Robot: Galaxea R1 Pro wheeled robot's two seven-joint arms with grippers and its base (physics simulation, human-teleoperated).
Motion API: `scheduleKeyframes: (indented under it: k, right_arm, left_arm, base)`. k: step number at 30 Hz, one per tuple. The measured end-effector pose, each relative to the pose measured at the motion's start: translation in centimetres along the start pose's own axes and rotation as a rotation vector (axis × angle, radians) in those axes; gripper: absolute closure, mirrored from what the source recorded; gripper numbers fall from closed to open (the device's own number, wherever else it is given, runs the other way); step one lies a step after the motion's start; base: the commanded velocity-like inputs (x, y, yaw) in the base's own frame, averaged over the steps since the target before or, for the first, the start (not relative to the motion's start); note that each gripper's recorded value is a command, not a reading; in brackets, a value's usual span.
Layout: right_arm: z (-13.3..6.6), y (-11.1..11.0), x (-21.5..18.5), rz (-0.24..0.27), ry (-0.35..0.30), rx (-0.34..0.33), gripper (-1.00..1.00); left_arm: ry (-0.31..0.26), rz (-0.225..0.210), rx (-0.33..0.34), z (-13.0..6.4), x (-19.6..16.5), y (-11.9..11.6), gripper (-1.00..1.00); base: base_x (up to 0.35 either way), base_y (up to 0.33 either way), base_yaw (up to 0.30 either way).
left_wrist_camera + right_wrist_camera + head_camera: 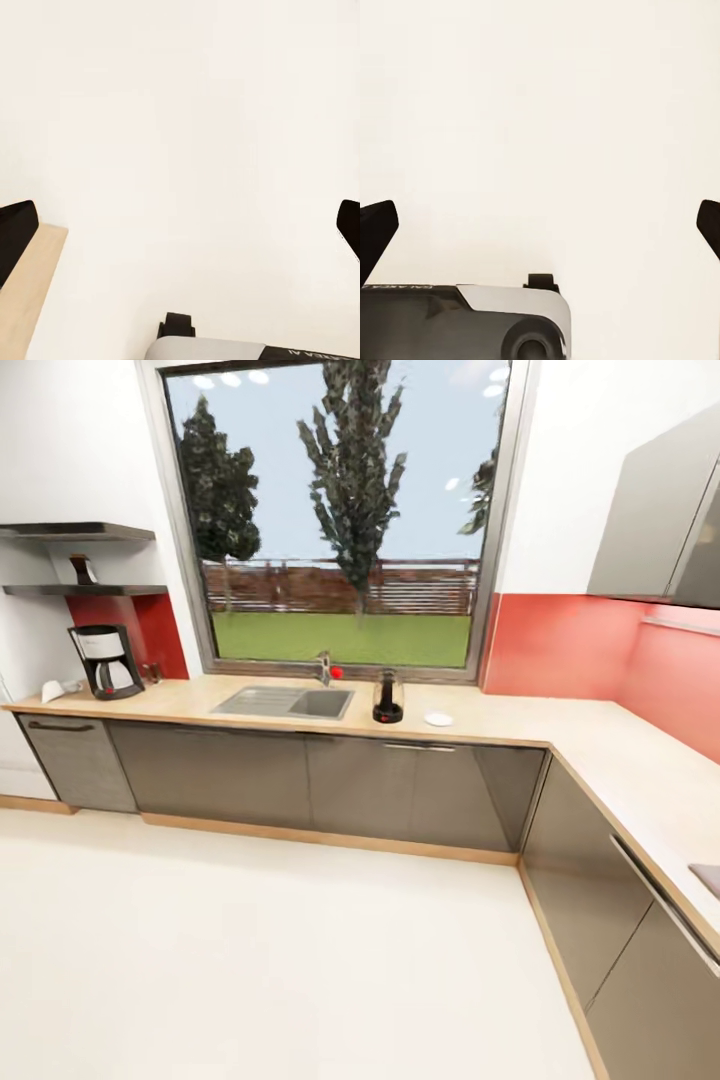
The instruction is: Set up a coffee station on the kitchen countertop: keep the coffee maker on the countertop, move the bottle of coffee from the kitchen shelf to the counter next to the coffee maker, place a paper coffee filter on top of the coffee maker, put the saucer next to the coffee maker with the coffee cup on the saucer, and place the electric kettle next to the coffee maker.
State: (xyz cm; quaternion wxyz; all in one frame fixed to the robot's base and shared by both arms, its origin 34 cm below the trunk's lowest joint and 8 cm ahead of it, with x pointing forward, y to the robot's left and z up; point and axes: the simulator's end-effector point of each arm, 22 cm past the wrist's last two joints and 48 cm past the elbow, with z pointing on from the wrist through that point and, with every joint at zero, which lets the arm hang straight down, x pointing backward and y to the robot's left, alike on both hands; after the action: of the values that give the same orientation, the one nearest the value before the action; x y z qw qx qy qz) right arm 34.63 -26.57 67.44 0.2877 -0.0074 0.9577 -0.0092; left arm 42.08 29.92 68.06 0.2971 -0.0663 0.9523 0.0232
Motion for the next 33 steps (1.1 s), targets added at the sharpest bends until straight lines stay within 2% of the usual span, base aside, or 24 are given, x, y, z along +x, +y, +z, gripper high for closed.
scheduleKeyframes:
  k: [17, 33]
  right_arm:
    - [0.0, -0.12, 0.0, 0.003, 0.0, 0.004, -1.0]
    - [0.0, 0.09, -0.04, 0.001, -0.002, 0.001, -1.0]
  left_arm:
    - [-0.001, 0.001, -0.003, 0.01, -0.05, 0.22, -1.0]
    - [-0.001, 0.001, -0.003, 0.01, -0.04, 0.24, -1.0]
  base:
    - [0.336, 0.0, 0.058]
    - [0.336, 0.0, 0.252]
